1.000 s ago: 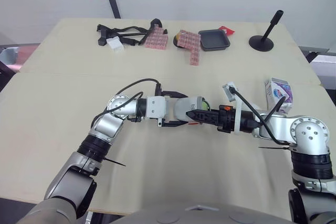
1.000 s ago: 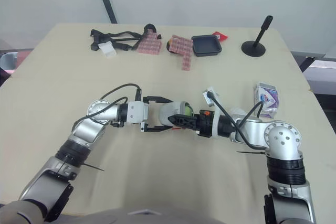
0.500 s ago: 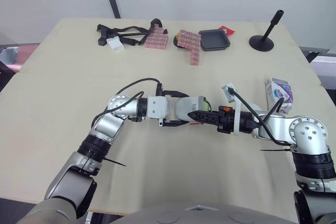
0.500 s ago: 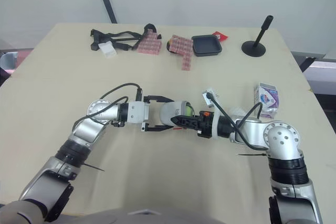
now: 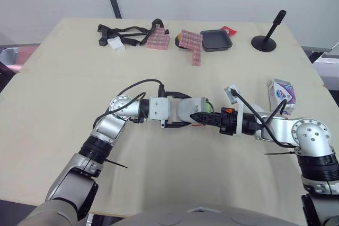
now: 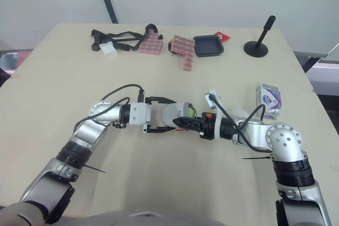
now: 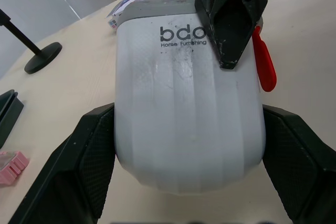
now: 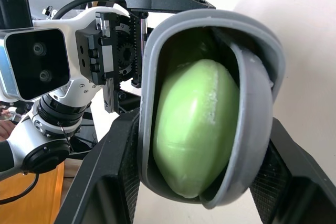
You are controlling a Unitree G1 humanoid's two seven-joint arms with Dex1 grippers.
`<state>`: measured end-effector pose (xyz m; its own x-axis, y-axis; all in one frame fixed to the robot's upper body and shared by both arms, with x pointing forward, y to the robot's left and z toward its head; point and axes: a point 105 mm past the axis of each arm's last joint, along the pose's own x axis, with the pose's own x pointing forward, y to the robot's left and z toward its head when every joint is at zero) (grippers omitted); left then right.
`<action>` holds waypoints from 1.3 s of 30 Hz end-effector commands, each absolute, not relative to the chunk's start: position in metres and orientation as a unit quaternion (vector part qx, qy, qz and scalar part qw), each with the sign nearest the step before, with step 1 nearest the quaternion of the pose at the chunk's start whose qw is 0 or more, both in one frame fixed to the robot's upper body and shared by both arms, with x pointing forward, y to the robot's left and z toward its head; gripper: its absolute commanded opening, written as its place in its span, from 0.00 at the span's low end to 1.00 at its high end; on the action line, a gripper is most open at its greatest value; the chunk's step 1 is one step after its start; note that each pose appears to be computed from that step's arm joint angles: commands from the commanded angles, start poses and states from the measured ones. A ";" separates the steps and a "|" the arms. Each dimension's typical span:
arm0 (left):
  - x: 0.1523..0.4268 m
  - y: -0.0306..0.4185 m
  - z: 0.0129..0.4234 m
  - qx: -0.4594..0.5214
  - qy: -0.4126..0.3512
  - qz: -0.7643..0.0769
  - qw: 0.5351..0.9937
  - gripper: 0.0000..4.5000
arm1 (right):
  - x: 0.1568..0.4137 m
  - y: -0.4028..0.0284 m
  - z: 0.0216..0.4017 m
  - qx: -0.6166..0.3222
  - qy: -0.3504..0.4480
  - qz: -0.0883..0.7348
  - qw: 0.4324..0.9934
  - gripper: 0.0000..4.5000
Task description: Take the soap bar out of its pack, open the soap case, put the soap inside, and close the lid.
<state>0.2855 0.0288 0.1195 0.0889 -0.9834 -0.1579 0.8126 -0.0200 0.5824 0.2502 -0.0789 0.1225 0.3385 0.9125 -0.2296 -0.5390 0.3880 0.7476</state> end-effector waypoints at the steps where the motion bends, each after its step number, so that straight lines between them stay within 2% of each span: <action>1: 0.285 0.028 0.134 0.267 -0.174 -0.658 0.683 0.77 | 0.246 -0.078 0.127 0.264 0.319 0.485 0.770 0.48; 3: 0.285 0.028 0.134 0.266 -0.174 -0.661 0.680 0.77 | 0.246 -0.078 0.128 0.264 0.318 0.486 0.770 0.48; 4: 0.284 0.028 0.134 0.266 -0.174 -0.662 0.679 1.00 | 0.246 -0.078 0.128 0.264 0.318 0.486 0.770 0.48; 14: 0.285 0.034 0.137 0.244 -0.153 -0.678 0.677 1.00 | 0.247 -0.082 0.127 0.257 0.318 0.480 0.776 0.47; 19: 0.293 0.044 0.139 0.206 -0.100 -0.689 0.688 1.00 | 0.248 -0.084 0.126 0.244 0.319 0.479 0.780 0.47; 23: 0.296 0.052 0.132 0.171 -0.015 -0.707 0.686 1.00 | 0.250 -0.084 0.131 0.206 0.311 0.485 0.791 0.47; 26: 0.293 0.053 0.129 0.156 0.024 -0.717 0.678 1.00 | 0.251 -0.083 0.139 0.144 0.302 0.499 0.799 0.47; 31: 0.292 0.048 0.139 0.139 0.035 -0.722 0.677 1.00 | 0.249 -0.081 0.151 0.038 0.294 0.528 0.796 0.47; 39: 0.293 0.035 0.149 0.152 0.026 -0.722 0.675 1.00 | 0.246 -0.092 0.157 -0.225 0.321 0.542 0.744 0.46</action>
<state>0.2938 0.0388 0.1358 -0.0448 -0.9637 -0.2632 0.9917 -0.0747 0.1046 0.2486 -0.0938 0.1523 0.2170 0.6799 -0.7005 -0.9290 0.3643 0.0658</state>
